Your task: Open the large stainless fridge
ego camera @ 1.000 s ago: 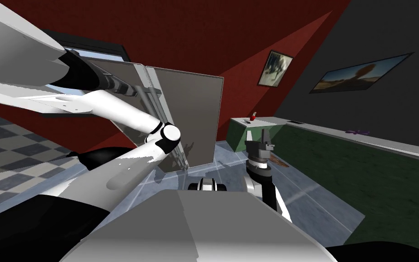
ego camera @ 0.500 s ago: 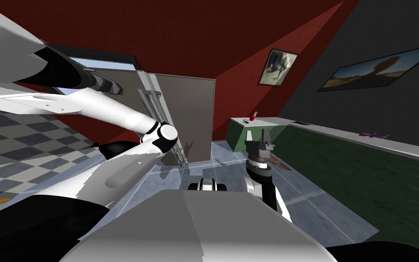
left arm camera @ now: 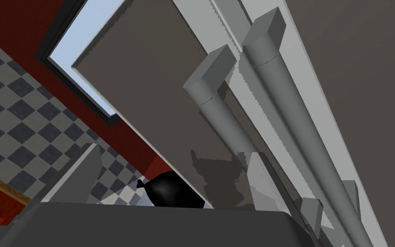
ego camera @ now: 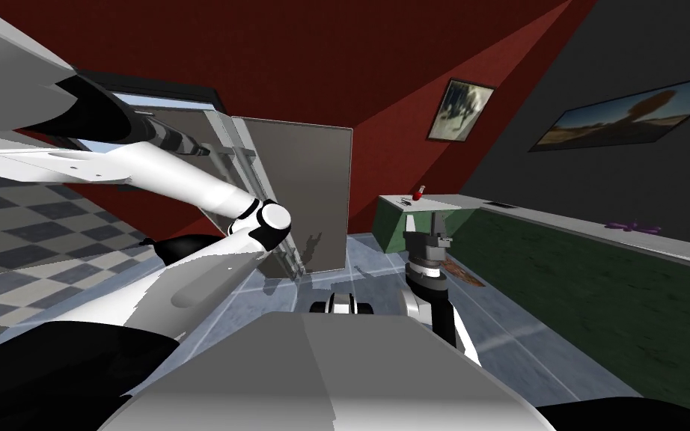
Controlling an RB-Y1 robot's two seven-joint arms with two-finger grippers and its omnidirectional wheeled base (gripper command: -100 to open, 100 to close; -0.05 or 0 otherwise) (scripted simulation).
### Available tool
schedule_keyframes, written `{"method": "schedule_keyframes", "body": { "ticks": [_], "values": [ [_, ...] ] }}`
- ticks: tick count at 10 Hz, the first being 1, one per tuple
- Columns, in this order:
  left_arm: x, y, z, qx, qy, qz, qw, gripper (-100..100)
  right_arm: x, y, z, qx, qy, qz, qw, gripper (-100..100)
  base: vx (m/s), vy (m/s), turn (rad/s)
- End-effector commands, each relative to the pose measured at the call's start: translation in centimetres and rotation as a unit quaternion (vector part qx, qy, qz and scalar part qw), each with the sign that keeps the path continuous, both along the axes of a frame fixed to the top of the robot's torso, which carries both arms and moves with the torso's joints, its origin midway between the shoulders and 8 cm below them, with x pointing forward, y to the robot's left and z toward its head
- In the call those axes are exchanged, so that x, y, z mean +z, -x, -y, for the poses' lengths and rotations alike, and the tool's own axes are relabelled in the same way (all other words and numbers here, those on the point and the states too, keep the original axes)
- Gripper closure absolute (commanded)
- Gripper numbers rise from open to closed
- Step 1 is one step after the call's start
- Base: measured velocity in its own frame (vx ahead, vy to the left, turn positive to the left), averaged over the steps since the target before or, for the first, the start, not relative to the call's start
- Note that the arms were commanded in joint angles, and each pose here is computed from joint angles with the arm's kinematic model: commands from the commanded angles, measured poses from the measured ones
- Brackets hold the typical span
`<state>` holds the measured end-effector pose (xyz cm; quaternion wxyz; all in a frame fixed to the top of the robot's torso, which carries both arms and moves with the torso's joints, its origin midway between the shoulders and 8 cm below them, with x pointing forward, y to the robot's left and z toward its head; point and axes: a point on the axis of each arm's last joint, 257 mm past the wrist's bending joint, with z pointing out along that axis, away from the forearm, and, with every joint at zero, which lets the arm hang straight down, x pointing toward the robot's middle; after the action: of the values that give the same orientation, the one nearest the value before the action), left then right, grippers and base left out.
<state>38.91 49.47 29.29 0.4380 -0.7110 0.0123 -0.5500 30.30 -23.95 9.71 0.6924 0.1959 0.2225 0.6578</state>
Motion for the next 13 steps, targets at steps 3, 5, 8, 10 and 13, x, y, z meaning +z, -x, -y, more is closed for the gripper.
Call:
{"method": "schedule_keyframes", "body": {
  "ticks": [3,5,8,10,13],
  "values": [
    [-0.1,0.0,-1.1,0.017,0.01,-0.011,0.9997,-100,0.0,0.0,0.0,0.0,0.0,0.0,1.0,0,0.185,-0.015,0.0],
    [-0.1,0.0,-1.7,0.026,0.016,-0.016,0.9994,-100,0.0,0.0,0.0,0.0,0.0,0.0,1.0,0,0.213,-0.011,-0.002],
    [-0.2,0.0,-2.1,0.031,0.019,-0.02,0.9991,-100,0.0,0.0,0.0,0.0,0.0,0.0,1.0,0,0.156,-0.03,0.002],
    [-0.2,0.0,-2.2,0.032,0.019,-0.019,0.9991,100,0.0,0.0,0.0,0.0,0.0,0.0,1.0,0,0.011,-0.005,0.003],
    [-0.1,2.1,-4.0,0.073,0.02,-0.02,0.9969,100,0.0,0.0,0.0,0.0,0.0,0.0,1.0,0,-0.031,-0.179,0.11]
  ]
}}
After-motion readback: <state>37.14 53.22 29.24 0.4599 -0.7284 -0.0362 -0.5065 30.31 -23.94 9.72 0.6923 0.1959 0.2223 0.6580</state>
